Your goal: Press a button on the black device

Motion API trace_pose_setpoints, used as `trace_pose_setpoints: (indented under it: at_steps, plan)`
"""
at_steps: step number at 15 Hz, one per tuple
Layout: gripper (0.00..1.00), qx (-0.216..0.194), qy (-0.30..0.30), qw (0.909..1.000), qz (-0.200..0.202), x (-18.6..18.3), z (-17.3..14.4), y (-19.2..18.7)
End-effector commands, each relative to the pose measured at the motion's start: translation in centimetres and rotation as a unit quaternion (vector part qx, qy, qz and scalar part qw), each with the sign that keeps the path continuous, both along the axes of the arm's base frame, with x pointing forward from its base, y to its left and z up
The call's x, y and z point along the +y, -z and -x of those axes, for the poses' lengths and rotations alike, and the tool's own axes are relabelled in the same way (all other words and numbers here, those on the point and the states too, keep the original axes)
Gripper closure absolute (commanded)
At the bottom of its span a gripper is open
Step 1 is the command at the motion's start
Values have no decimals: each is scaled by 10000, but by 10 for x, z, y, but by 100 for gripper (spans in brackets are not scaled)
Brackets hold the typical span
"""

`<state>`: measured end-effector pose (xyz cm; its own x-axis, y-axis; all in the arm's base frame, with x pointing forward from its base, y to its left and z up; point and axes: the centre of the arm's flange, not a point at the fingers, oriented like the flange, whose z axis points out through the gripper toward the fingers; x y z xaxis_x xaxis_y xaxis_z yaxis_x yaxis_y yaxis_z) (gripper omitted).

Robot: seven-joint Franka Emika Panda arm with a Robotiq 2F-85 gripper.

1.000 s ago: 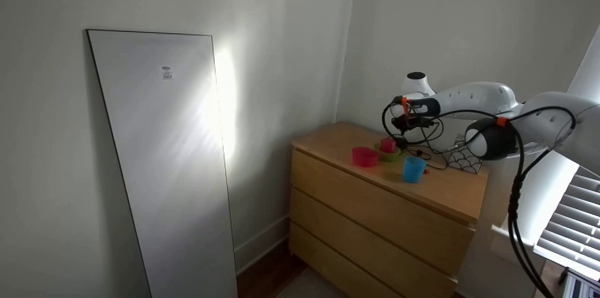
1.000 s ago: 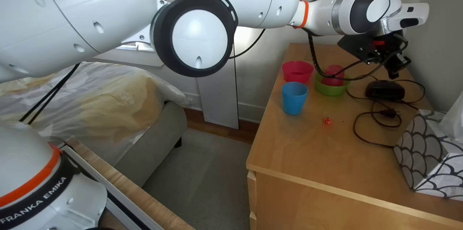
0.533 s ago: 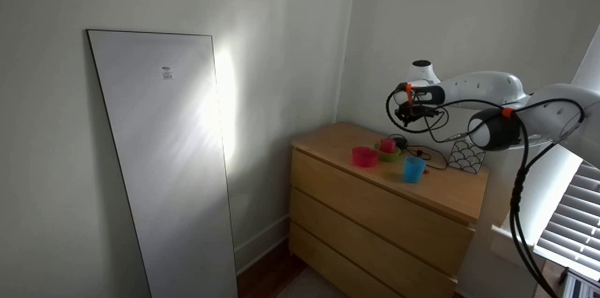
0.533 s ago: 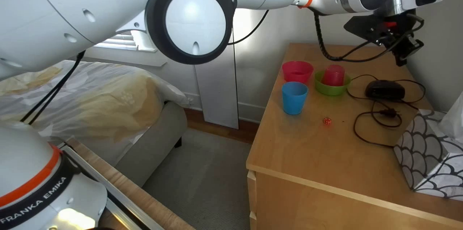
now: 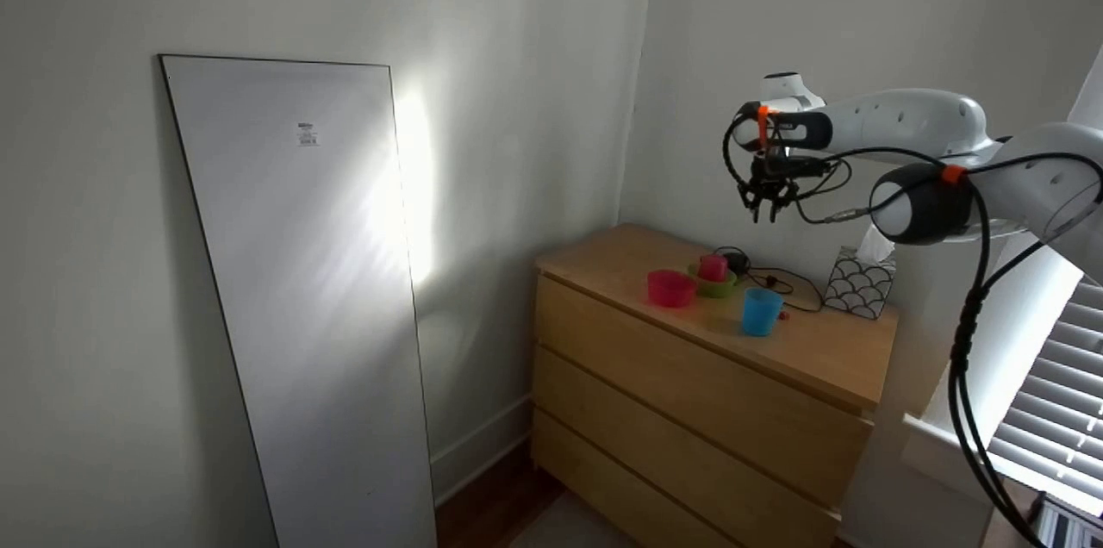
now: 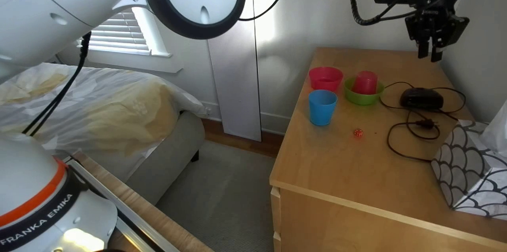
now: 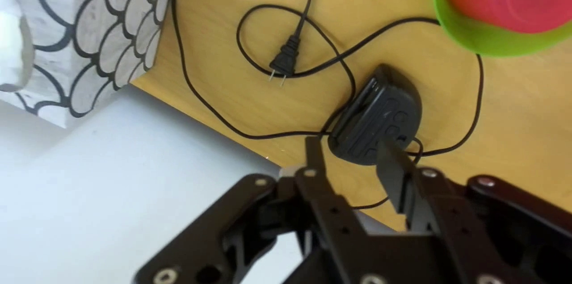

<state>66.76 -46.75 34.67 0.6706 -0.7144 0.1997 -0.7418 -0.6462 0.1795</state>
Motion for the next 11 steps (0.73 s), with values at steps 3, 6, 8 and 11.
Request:
trace_pose_setpoints:
  at_steps: [3, 6, 8, 11]
  plan:
    - [14, 60, -314, 9992, 236, 36, 69, -14]
    - [0, -137, -727, 9970, 224, 38, 65, -23]
    - [2, -12, -625, 9978, 233, -1, 0, -36]
    - [0, 6, -862, 9960, 219, 2, -1, -40]
